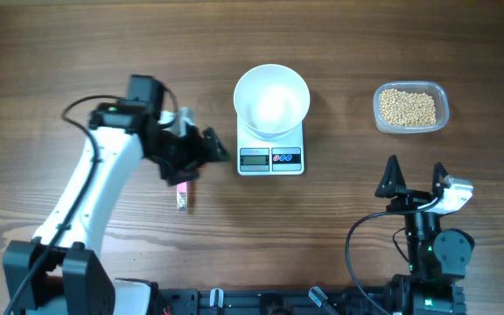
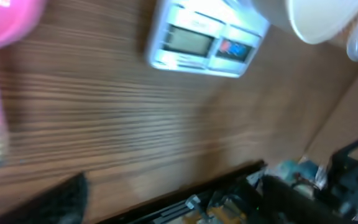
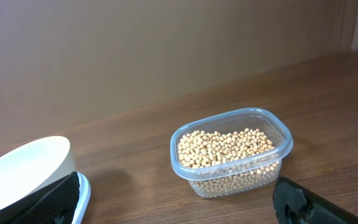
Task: Scoop item into bowl and weigh 150g on scale
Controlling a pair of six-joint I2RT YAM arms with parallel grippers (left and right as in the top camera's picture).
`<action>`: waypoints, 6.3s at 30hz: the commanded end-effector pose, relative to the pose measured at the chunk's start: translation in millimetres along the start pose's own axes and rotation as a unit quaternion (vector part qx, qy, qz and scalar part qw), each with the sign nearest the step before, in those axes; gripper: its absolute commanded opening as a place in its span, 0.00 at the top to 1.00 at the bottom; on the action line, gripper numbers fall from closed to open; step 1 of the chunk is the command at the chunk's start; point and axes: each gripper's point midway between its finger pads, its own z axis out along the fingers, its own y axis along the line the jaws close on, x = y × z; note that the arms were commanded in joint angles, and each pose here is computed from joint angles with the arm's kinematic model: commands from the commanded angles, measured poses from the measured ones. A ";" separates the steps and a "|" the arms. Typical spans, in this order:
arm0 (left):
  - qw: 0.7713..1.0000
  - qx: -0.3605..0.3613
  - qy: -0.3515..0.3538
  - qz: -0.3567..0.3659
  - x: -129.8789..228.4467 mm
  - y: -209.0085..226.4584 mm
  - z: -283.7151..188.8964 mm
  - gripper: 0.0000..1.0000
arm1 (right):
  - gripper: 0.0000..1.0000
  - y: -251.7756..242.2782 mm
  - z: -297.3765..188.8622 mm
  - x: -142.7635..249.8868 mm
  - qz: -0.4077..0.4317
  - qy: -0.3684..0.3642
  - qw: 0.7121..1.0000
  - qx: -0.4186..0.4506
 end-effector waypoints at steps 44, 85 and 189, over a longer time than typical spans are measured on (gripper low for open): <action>0.963 -0.223 -0.095 0.117 12.4 -99.0 41.7 0.96 | 0.00 -1.1 0.3 1.3 0.000 0.001 1.000 0.003; 0.942 -0.214 -0.109 0.235 -5.2 -101.6 48.2 0.96 | 0.00 -1.1 0.3 1.3 0.001 0.001 1.000 0.003; 0.989 -0.149 -0.003 -0.022 -28.4 131.8 55.2 0.32 | 0.00 -1.1 0.3 1.3 0.000 0.001 1.000 0.003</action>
